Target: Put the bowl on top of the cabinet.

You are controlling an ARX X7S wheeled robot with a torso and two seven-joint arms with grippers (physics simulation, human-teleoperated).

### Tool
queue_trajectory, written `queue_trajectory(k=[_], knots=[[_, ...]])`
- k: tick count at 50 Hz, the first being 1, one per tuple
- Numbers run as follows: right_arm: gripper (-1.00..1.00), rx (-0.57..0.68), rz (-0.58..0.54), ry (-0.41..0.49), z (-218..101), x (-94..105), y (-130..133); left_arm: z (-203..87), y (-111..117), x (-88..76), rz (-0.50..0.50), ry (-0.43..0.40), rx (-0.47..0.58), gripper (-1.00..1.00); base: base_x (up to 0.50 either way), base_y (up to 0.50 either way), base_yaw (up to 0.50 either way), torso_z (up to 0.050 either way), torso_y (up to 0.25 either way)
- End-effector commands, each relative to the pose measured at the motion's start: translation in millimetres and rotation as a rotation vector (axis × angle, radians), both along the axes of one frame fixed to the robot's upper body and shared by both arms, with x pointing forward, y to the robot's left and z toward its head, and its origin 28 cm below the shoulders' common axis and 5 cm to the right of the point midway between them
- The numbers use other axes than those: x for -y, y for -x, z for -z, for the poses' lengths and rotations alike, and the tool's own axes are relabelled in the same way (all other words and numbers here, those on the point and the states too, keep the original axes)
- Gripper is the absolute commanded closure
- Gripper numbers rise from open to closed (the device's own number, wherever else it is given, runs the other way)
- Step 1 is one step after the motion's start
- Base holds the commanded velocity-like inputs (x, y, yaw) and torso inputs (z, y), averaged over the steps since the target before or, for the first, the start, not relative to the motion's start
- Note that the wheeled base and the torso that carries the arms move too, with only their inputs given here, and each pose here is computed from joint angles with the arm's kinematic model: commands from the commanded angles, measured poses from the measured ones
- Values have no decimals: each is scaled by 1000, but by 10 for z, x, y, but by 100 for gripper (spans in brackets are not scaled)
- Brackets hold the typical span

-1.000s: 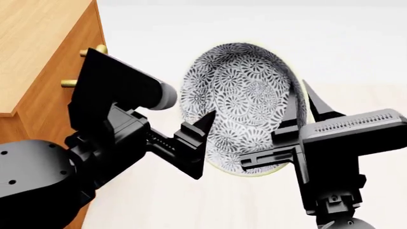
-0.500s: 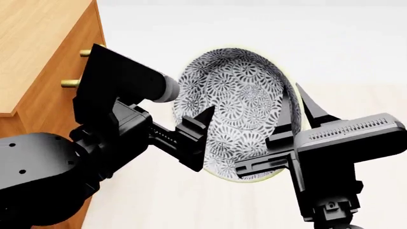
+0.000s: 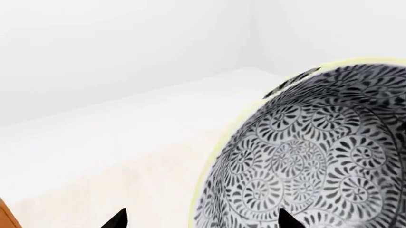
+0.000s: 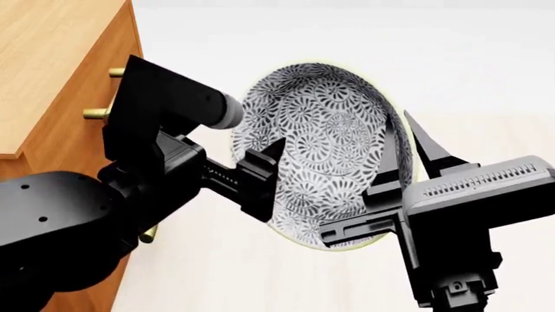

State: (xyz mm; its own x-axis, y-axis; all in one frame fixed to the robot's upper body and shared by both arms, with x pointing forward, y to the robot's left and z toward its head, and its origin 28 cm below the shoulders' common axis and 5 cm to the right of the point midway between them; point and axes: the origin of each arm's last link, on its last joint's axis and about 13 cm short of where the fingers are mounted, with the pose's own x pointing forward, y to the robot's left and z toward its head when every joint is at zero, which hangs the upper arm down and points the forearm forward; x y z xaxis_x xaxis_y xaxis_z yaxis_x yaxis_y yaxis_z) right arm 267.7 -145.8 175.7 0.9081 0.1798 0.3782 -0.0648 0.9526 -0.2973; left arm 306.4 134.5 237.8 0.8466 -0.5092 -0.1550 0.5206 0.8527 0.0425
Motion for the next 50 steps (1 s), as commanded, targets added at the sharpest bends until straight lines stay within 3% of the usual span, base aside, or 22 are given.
queue_trajectory(k=[1,34,35,50], knots=[[100,29,6,19,-52,9,14,11,-41,-15,-12,-2,1,-100,0,0,0,0,0],[100,25,4,25,-42,14,36,73,-99,-6,-12,-5,-15,-100,0,0,0,0,1],[100,26,6,27,-39,14,32,76,-102,-8,-12,-3,-17,100,0,0,0,0,0],[100,23,8,29,-41,15,23,46,-87,-37,-26,0,-8,100,0,0,0,0,1]])
